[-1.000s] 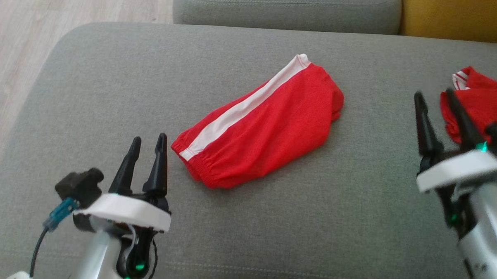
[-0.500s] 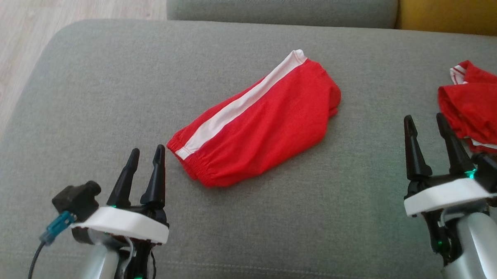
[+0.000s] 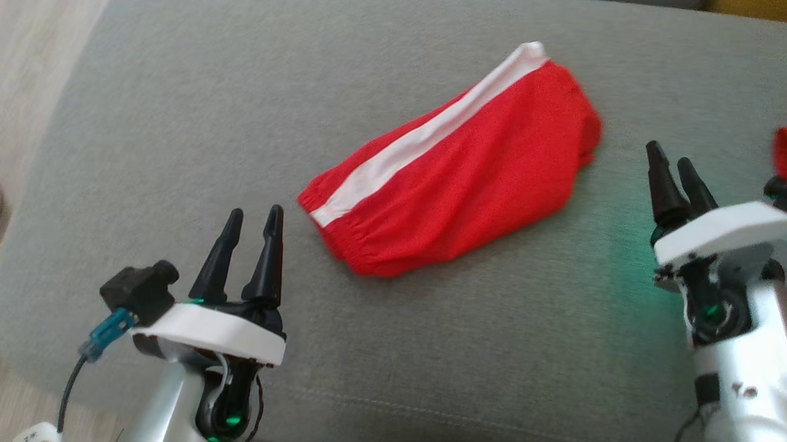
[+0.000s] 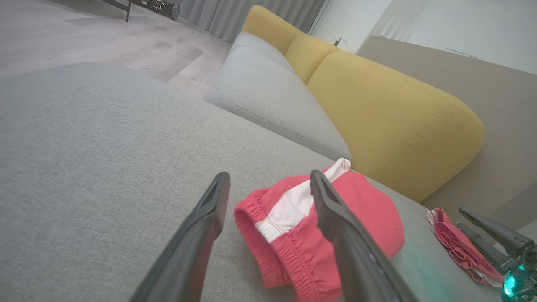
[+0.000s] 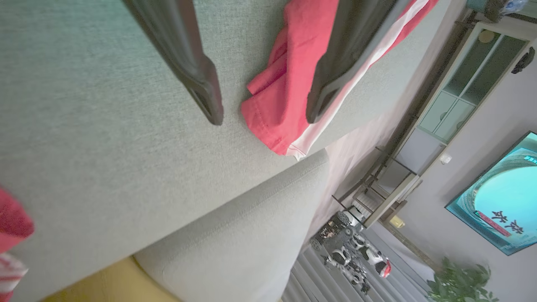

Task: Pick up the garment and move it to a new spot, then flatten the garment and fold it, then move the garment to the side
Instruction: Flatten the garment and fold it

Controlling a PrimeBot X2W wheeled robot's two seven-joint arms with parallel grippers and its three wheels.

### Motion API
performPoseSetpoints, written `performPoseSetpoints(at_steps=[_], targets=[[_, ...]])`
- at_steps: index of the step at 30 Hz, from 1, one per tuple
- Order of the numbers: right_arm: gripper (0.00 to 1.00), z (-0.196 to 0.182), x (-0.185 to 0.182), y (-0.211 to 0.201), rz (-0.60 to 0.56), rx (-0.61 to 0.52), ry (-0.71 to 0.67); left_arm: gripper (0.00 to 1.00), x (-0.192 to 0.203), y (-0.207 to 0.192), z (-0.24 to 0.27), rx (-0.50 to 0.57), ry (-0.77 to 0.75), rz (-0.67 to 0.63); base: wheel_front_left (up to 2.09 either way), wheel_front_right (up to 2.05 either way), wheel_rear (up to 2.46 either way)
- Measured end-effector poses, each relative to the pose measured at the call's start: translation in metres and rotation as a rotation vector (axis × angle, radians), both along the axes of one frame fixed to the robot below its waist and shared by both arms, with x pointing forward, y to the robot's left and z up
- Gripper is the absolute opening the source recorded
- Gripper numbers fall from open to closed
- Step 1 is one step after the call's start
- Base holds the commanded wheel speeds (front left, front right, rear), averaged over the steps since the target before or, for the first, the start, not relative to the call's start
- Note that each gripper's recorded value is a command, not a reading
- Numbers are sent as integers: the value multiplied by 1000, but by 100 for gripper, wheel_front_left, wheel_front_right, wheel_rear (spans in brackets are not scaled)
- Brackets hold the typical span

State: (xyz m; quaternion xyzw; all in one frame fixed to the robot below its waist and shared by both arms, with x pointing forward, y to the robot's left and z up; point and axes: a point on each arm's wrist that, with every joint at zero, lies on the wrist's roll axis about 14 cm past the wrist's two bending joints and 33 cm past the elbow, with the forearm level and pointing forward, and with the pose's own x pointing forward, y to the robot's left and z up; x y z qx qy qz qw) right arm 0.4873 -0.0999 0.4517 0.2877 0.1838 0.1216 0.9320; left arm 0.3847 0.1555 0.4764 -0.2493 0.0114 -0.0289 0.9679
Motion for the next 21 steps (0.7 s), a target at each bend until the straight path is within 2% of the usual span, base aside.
performPoseSetpoints(at_steps=[3,9,16,21], targets=[[100,-19,8,14,13,87,114,100,-2,8,-4,1,16,24,0,0,0],[100,-50,12,39,38,169,272,100,-8,19,-10,5,36,60,0,0,0],[100,-60,28,50,23,214,336,100,-10,24,-14,8,51,75,0,0,0],[100,-61,37,65,57,228,362,100,-9,26,-14,9,51,80,0,0,0]])
